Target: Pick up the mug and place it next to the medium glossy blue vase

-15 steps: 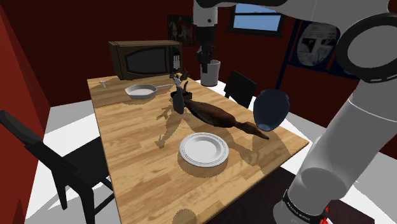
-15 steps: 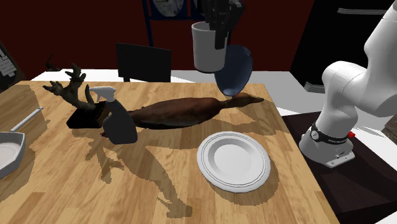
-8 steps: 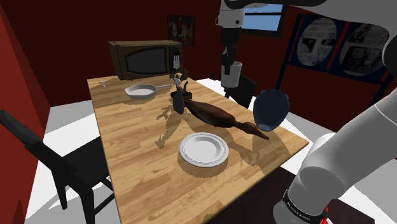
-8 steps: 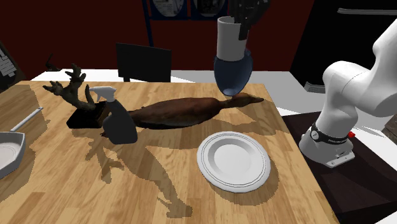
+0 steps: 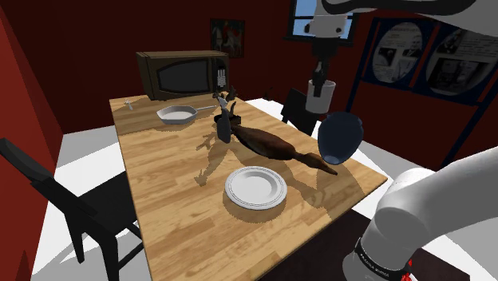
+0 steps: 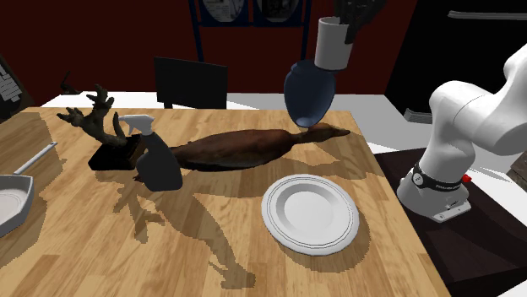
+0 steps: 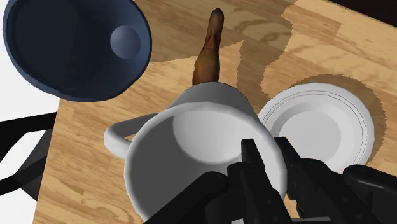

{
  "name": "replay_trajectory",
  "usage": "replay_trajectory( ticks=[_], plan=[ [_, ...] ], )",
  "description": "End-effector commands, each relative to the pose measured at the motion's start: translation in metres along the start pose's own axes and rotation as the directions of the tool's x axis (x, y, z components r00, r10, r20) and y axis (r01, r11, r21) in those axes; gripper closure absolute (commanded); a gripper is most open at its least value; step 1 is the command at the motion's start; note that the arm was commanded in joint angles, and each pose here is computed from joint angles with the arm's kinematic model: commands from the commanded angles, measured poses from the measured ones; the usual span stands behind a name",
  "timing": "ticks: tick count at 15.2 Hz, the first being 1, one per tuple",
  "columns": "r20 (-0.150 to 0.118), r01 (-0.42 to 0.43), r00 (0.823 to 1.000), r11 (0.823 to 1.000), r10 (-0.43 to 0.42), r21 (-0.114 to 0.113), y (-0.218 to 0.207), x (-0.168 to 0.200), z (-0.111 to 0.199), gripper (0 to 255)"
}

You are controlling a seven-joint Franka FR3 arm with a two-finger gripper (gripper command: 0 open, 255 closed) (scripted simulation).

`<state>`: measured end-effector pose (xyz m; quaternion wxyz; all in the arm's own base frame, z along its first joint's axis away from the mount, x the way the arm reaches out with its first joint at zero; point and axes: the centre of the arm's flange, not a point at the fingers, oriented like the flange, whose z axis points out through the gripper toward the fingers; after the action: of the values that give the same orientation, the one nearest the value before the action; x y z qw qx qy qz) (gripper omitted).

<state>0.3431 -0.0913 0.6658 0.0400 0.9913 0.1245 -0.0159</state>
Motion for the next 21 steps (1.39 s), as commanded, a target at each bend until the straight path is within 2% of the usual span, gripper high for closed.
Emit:
replay_trajectory(
  ticks=[1, 19, 21],
  plan=[
    [0.0, 0.001, 1.0, 1.0, -0.001, 0.0, 0.011, -0.025, 0.0, 255],
    [0.0, 0.001, 1.0, 1.0, -0.001, 0.0, 0.095, -0.247, 0.016, 255],
    [0.0, 0.001, 1.0, 1.0, -0.001, 0.0, 0.098, -0.254, 0.022, 255]
  ],
)
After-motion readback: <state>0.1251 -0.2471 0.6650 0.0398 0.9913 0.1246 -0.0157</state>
